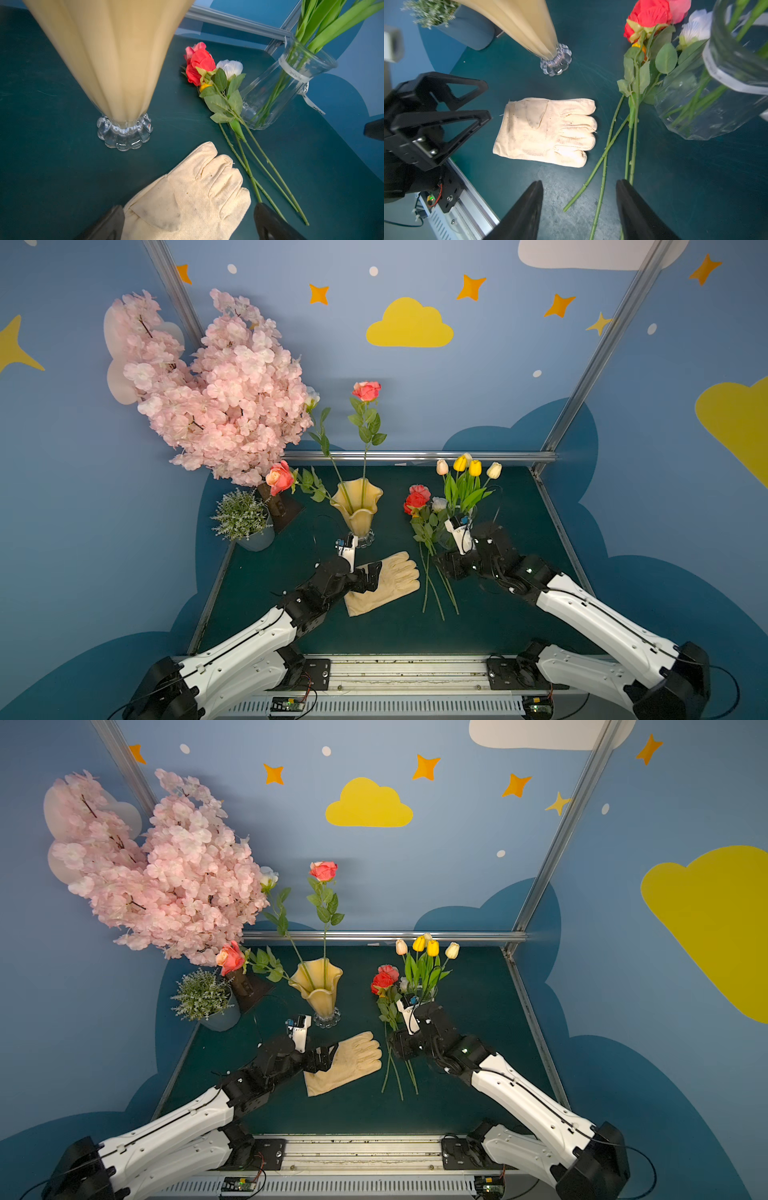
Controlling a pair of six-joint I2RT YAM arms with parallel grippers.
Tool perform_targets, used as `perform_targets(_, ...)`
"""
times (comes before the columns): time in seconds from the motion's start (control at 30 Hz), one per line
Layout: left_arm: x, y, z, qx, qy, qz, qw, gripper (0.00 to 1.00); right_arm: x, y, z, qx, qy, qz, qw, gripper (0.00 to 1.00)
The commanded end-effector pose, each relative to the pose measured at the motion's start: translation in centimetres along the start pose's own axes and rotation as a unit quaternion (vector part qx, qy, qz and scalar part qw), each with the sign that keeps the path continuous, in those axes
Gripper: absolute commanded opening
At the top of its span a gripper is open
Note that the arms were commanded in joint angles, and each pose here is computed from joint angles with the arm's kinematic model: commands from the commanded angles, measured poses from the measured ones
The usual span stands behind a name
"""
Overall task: Arrange the flowers in different vases according to their variety
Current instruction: Pick up the flower at the center of the board.
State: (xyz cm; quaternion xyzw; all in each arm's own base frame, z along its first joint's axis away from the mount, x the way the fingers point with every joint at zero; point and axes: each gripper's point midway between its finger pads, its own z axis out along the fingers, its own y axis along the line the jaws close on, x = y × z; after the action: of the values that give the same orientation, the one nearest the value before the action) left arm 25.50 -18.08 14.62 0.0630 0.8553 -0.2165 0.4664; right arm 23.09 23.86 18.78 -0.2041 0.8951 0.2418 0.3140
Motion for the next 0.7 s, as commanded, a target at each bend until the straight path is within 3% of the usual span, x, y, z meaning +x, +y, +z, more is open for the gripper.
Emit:
perform_targets(0.0, -1.5, 0.5, -0.7, -0.010, -0.034, 0.003, 0.999, 1.00, 1.1, -0.7, 1.4, 0.045, 0.058, 0.016, 0.997, 0.52)
perform_targets(0.1, -1.6, 0.6, -1.2, -0.006, -0.046, 0.003, 0.999, 1.00, 1.5, -1.4, 3.0, 0.088, 0.094, 0.008, 0.992, 0.46)
perform_targets(0.27, -2.0, 0.6, -2.0, -0.001, -0.061, 0.004, 0.998, 1.00, 2.5, -4.1, 4.3, 0.177, 0.162, -0.030, 0.970, 0.43)
perform_targets(0.67, -2.5, 0.7, -3.7, 0.014, -0.102, 0.012, 0.995, 1.00, 3.4, -7.0, 7.4, 0.240, 0.187, -0.088, 0.949, 0.43)
